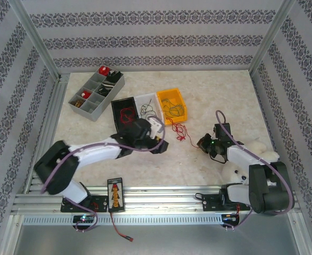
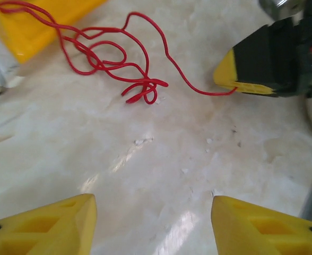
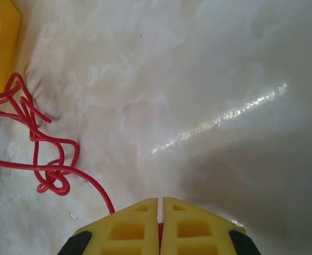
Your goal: Untangle the cables
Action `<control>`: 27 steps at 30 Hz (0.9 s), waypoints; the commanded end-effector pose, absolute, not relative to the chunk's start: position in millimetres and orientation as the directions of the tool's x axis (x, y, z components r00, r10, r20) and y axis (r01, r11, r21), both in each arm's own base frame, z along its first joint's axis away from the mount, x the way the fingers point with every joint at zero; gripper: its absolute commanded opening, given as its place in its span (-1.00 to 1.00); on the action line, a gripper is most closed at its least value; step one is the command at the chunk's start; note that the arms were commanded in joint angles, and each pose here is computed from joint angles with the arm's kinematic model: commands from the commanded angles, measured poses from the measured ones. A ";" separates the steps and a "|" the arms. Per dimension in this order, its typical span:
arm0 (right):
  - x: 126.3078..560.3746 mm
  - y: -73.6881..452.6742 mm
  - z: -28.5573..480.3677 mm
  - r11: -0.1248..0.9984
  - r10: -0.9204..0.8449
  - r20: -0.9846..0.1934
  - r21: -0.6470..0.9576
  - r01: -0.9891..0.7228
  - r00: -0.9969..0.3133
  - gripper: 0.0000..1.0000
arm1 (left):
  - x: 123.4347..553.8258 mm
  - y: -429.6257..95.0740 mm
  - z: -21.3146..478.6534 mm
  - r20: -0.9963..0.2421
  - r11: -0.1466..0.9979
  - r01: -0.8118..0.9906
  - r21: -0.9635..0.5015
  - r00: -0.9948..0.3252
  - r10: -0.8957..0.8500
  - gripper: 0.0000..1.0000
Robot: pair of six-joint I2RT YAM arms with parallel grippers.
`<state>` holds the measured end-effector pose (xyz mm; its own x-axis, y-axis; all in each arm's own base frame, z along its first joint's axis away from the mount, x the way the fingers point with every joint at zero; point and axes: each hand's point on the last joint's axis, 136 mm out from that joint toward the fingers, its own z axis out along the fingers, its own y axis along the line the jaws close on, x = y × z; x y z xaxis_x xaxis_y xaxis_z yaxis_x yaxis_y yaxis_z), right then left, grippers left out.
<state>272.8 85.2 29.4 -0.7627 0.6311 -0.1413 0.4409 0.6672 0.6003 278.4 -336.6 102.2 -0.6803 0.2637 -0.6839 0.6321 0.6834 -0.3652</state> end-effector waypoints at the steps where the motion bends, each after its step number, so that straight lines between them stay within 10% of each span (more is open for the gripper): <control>1: 267.9 84.8 25.6 0.668 0.635 -0.140 0.593 0.449 -0.760 -1.00 | 310.8 -368.4 105.8 -0.763 0.725 0.636 -0.262 -0.597 0.247 0.34; 15: 263.7 86.7 33.7 0.672 0.618 -0.153 0.611 0.417 -0.772 -1.00 | 373.7 -423.9 47.2 -0.759 0.781 0.599 -0.175 -0.588 0.281 0.32; 27: 258.5 73.6 40.2 0.657 0.648 -0.165 0.615 0.436 -0.743 -1.00 | 351.1 -405.4 7.0 -0.650 0.805 0.555 -0.208 -0.694 0.310 -0.50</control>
